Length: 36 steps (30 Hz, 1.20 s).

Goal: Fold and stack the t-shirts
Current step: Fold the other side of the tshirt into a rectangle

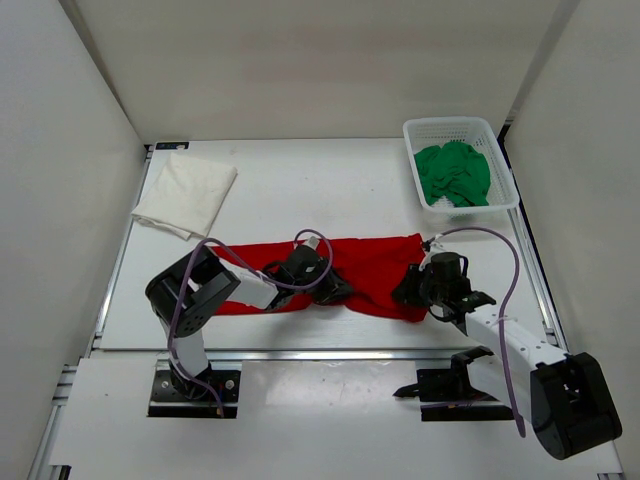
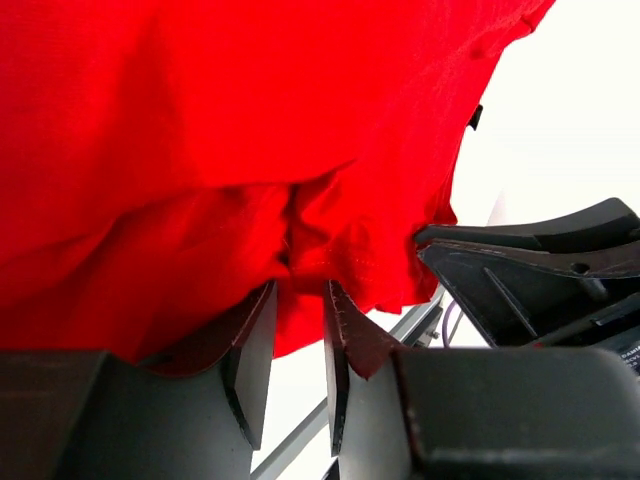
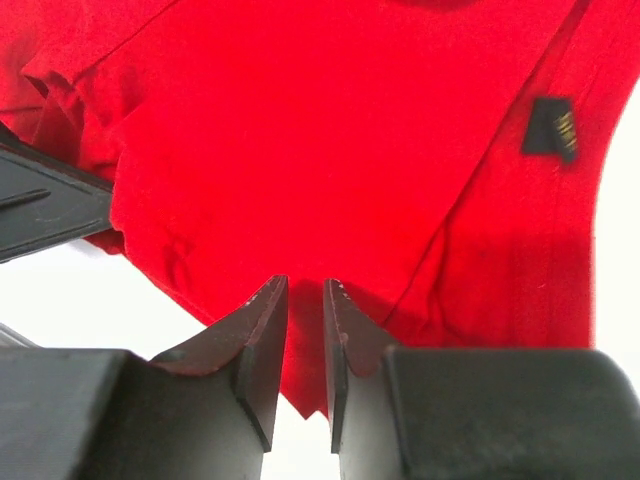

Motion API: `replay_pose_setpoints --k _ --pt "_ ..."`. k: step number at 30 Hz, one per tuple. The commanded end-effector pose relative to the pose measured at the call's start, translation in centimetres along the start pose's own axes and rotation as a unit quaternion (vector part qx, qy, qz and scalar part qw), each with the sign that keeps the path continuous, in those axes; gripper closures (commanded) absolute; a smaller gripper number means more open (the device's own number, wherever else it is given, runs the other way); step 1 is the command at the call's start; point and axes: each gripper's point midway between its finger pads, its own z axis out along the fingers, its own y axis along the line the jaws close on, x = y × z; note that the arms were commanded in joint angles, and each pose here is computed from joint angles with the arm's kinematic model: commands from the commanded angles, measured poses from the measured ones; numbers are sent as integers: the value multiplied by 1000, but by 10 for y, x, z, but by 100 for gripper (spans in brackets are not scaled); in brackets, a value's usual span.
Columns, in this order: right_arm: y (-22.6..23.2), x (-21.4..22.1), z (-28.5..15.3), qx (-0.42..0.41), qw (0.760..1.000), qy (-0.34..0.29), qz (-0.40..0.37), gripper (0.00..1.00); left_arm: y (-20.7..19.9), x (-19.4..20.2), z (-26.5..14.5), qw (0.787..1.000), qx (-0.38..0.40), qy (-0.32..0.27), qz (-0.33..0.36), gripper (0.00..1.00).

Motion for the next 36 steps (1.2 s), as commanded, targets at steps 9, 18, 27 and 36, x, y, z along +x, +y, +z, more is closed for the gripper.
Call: replay_pose_setpoints --k 9,18,27,36 --pt "5 -12 -3 -20 999 -34 -8 81 -17 -4 -18 1000 14 -10 23 59" --pt "9 -12 -3 -26 999 -32 -11 81 -22 -12 -7 999 11 -15 28 68" --pt "11 -14 -6 -35 999 -41 -11 81 -13 -11 10 999 -8 -12 29 68" --pt "11 -11 -6 -38 999 -38 -9 80 -6 -15 4 999 -22 -21 32 55"
